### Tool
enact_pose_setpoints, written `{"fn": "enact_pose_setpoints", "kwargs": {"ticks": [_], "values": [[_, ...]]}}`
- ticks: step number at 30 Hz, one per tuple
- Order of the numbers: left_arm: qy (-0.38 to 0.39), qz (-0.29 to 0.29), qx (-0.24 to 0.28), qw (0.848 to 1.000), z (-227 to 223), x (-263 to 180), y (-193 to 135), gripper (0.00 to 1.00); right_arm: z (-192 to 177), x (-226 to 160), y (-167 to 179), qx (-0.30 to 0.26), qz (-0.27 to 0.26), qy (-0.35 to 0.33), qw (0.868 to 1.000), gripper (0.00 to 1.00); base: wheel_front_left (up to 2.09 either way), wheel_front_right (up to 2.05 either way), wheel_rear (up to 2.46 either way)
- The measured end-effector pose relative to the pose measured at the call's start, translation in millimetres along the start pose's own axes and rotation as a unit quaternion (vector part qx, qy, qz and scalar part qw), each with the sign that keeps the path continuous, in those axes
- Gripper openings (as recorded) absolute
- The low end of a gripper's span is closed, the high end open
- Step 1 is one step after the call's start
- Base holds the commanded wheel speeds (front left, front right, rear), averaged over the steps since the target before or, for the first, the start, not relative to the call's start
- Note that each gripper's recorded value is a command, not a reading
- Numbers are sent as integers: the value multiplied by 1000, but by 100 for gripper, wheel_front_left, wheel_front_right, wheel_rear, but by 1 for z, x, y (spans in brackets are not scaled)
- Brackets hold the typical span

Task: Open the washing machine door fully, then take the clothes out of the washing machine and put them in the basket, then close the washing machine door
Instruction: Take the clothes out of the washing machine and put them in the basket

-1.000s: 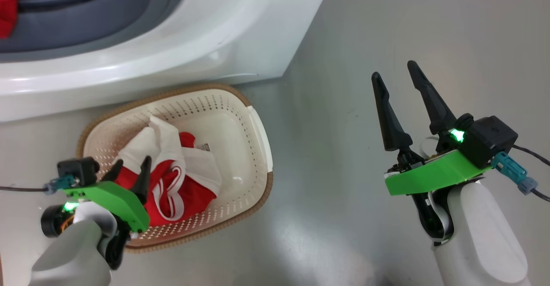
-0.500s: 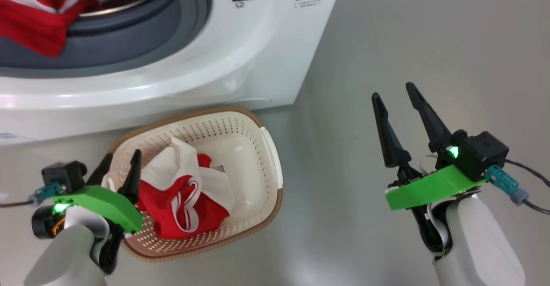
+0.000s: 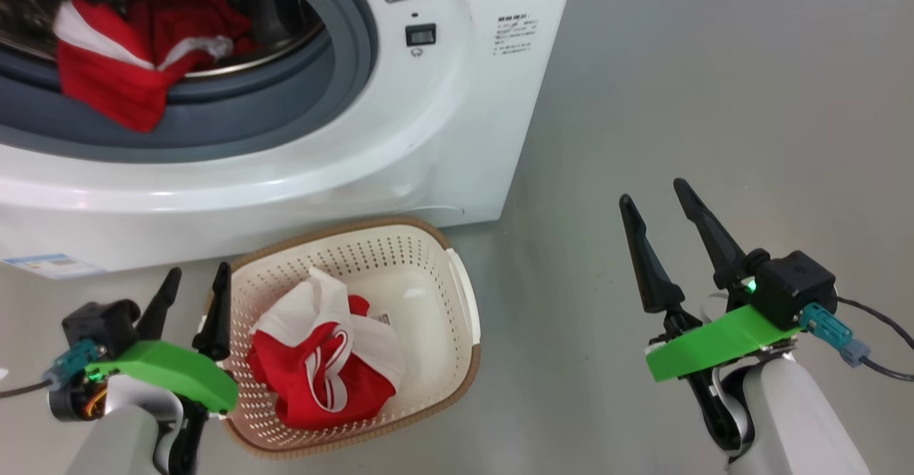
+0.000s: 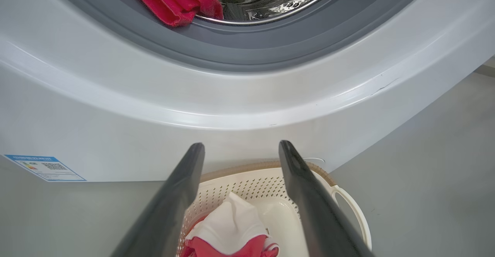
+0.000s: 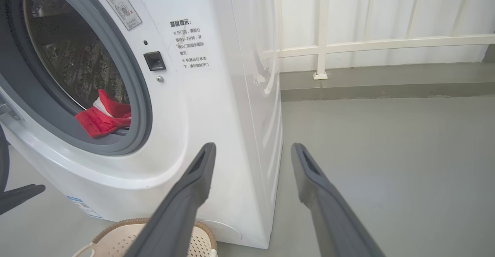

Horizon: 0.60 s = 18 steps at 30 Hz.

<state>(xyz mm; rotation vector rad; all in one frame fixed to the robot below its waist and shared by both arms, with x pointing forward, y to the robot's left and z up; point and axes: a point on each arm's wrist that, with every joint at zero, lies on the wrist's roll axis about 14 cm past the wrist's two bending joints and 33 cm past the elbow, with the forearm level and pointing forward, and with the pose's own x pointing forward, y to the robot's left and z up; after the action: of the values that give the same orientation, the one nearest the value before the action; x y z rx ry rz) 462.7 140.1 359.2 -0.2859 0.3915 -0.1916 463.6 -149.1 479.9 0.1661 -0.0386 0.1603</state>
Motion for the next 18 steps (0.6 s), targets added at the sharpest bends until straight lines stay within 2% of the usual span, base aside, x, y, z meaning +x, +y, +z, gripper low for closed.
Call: {"fn": "enact_pose_setpoints", "kwargs": {"ticks": [18], "values": [[-92,13,30,995,43,-50,-3,100,14,-36,-4,1,-11,-4,1000,100,0,0,0]]}}
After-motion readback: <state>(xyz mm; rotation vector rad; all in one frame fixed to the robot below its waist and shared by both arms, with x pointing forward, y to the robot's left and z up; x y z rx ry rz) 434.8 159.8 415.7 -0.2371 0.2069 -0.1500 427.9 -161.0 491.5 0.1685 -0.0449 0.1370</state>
